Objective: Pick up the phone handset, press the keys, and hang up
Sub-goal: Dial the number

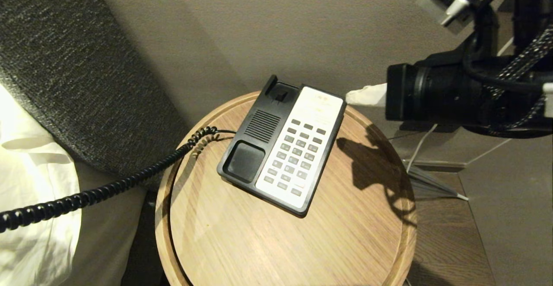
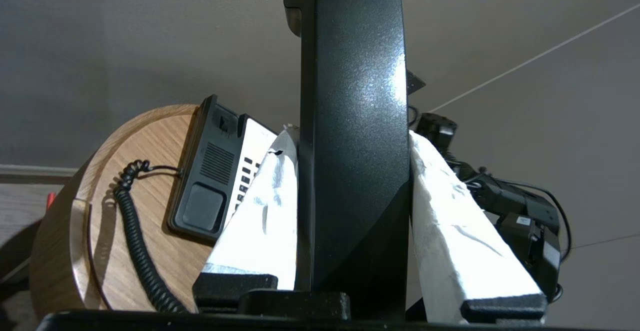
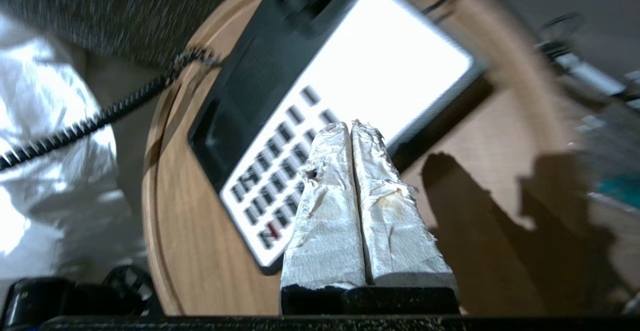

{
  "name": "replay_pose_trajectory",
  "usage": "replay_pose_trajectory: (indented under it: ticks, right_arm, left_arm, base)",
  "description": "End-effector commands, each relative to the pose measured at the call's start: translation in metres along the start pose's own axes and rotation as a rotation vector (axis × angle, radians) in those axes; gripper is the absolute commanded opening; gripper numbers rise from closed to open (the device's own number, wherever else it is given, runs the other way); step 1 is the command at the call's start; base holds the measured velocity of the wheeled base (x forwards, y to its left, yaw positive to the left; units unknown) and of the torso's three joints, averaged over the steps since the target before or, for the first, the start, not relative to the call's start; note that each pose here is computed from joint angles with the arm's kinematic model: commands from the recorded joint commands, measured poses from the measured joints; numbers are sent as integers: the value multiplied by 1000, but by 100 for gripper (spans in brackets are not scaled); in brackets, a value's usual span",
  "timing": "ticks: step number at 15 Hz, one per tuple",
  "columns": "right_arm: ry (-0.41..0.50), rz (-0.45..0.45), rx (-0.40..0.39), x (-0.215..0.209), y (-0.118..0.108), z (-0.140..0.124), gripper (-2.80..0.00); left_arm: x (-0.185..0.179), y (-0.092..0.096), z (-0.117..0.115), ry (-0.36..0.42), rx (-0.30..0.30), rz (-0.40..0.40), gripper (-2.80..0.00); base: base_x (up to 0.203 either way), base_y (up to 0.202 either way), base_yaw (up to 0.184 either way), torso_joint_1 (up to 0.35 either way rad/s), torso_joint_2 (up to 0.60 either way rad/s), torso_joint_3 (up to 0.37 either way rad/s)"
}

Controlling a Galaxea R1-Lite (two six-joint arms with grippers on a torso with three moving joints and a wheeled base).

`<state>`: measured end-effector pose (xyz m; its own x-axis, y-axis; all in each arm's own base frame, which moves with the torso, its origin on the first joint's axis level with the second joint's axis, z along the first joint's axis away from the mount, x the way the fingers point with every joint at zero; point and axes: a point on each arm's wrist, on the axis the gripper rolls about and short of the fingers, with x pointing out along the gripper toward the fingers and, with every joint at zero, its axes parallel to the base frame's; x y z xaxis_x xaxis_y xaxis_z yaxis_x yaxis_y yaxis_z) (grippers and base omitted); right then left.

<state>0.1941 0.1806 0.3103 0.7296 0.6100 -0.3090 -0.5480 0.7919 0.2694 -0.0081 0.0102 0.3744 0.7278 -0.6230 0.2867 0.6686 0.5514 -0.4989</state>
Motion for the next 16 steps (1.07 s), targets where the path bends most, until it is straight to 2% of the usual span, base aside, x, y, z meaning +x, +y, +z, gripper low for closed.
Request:
replay_pose_trajectory:
  ticks: [1, 6, 16]
  right_arm:
    - [68, 28, -20, 18, 16, -16, -280]
    - [112, -8, -34, 25, 19, -27, -280]
    - [185, -9, -52, 34, 23, -42, -280]
  left_arm:
    - [0, 2, -3, 9, -3, 6, -280]
    - [3, 2, -4, 16, -2, 8, -280]
    - [1, 3, -5, 17, -2, 9, -280]
  base:
    - [0, 0, 0, 0, 0, 0]
    - [0, 0, 0, 0, 0, 0]
    - [0, 0, 0, 0, 0, 0]
